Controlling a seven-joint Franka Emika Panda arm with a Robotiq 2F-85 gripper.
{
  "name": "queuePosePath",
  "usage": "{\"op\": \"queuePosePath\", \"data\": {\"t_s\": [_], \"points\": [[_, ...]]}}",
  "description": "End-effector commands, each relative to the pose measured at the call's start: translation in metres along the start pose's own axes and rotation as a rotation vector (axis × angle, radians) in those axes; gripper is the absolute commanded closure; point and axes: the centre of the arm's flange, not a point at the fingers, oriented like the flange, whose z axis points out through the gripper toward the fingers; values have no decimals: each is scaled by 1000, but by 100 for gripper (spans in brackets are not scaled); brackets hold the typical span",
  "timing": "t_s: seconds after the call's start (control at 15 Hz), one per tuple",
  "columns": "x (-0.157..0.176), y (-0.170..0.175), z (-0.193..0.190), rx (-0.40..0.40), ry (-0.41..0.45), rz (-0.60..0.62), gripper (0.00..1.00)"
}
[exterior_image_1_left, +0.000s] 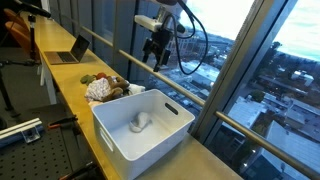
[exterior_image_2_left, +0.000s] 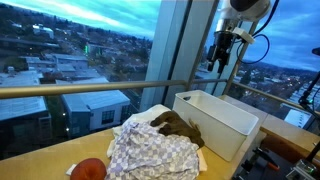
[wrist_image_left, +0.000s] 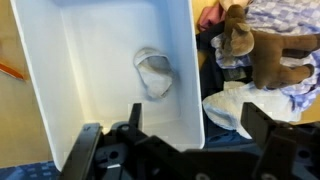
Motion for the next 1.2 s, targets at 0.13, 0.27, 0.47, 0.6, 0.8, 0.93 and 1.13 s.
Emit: {"op": "queuePosePath", "data": {"t_s": [0.13,0.27,0.47,0.6,0.8,0.93,1.13], "points": [[-4,-3,-7,6,18,-36,0],[-3,-3,-3,6,10,-34,0],[7,5,3,17,-6,-43,0],[25,24,21,15,4,-58,0],[61,68,65,26,14,-85,0],[76,87,97,34,19,-108,0],[96,98,148,50,0,-134,0]]}}
